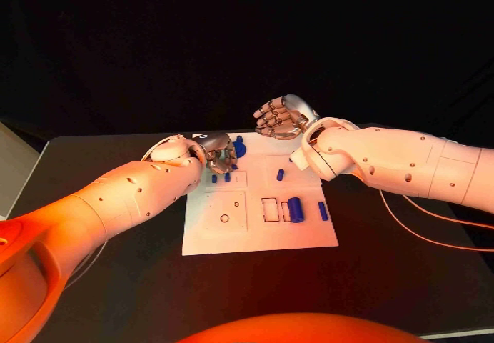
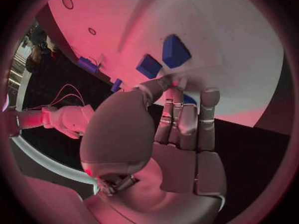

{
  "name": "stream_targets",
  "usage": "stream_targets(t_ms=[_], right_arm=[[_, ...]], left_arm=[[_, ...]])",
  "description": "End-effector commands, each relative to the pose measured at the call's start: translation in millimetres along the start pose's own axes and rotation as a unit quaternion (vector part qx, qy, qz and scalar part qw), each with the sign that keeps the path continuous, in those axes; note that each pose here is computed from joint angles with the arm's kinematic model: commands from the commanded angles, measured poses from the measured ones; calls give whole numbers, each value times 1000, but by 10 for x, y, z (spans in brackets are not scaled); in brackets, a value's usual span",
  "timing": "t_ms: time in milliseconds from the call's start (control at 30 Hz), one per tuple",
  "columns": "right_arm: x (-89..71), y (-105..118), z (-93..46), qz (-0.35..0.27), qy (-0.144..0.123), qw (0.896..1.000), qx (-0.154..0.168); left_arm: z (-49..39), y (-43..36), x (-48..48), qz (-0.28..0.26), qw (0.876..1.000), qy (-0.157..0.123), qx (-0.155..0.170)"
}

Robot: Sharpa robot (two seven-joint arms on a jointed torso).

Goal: Assemble the parts on the task board

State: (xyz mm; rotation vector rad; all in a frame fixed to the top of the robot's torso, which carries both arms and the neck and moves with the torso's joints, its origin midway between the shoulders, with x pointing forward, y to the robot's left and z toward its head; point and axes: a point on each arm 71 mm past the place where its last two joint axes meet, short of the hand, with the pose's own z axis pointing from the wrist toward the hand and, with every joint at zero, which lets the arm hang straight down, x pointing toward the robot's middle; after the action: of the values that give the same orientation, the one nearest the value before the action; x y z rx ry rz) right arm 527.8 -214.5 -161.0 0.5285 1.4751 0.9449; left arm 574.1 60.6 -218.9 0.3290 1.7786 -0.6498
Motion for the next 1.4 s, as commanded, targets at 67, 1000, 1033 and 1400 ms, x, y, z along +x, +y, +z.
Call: stream_targets(t_ms=[67, 1000, 1033, 1400], right_arm=[[7, 11, 3, 1, 5, 1000, -6], [-31, -23, -11, 2, 2, 1000, -1], [-34, -25, -12, 2, 2, 1000, -1], [-45, -39, -19, 2, 2, 1000, 1]], left_arm=[[-22, 15, 100, 2, 1000, 14, 4], [-192, 38, -210, -90, 994, -57, 28], [-202, 42, -224, -93, 994, -58, 28], [-286, 135, -201, -113, 993, -32, 21]])
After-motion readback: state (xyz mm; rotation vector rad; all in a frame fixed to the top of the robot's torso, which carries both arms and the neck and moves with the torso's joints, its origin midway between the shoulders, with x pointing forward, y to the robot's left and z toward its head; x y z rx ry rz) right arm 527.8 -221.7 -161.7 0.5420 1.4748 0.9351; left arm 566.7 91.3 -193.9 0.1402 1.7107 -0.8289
